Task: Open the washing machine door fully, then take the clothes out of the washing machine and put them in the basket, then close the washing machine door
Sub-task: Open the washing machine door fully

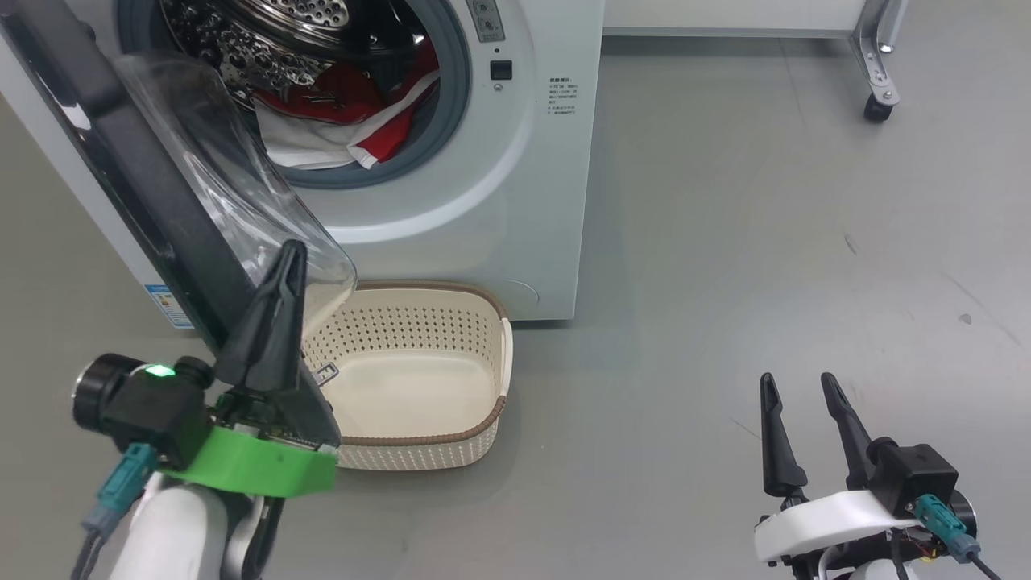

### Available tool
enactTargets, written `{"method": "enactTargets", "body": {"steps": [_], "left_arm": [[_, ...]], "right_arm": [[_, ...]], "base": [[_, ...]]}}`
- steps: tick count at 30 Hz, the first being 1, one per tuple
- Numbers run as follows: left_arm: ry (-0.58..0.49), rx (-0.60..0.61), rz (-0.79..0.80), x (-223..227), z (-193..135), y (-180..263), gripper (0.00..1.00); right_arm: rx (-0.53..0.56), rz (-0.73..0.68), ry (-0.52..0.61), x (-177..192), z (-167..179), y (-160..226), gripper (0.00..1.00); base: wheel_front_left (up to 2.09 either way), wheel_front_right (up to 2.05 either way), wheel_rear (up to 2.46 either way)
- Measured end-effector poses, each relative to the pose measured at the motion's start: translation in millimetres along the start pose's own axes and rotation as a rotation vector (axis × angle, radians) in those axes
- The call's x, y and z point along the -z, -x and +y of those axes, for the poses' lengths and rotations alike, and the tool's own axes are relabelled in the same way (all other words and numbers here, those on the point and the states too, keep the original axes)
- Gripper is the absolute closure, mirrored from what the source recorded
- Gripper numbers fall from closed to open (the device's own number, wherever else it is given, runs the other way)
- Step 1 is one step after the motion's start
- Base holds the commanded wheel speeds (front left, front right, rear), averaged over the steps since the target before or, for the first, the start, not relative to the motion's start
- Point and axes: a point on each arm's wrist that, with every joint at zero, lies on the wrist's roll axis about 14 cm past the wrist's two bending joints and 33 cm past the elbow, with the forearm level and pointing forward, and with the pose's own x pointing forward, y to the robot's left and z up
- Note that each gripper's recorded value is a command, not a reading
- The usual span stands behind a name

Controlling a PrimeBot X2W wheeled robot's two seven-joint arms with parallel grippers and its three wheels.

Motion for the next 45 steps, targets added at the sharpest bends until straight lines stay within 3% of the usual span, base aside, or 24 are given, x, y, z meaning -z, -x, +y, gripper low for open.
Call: {"method": "enactTargets", "body": {"steps": [6,15,34,45], "left_arm": [[0.095,0.018,0.161,48,-16,8,1.0],[0.164,-0.072,0.454,123,-3,54,1.0],[0.155,-0.146,0.449,126,16,55,1.0],[0.14,-0.195,0.433,120,28,66,1.0]], "right_arm": [[0.037,0.002,-0.005,1,-11,1,0.0],[0.07,0.003,-0.009,1,-20,1,0.0],[0.071,0.008,-0.016,3,-21,-4,0.0],[0.017,0.02,-0.02,8,-5,-13,0.0]], "base": [[0.0,0.0,0.0],[0.0,0.0,0.0],[0.0,0.0,0.0],[0.0,0.0,0.0]]}}
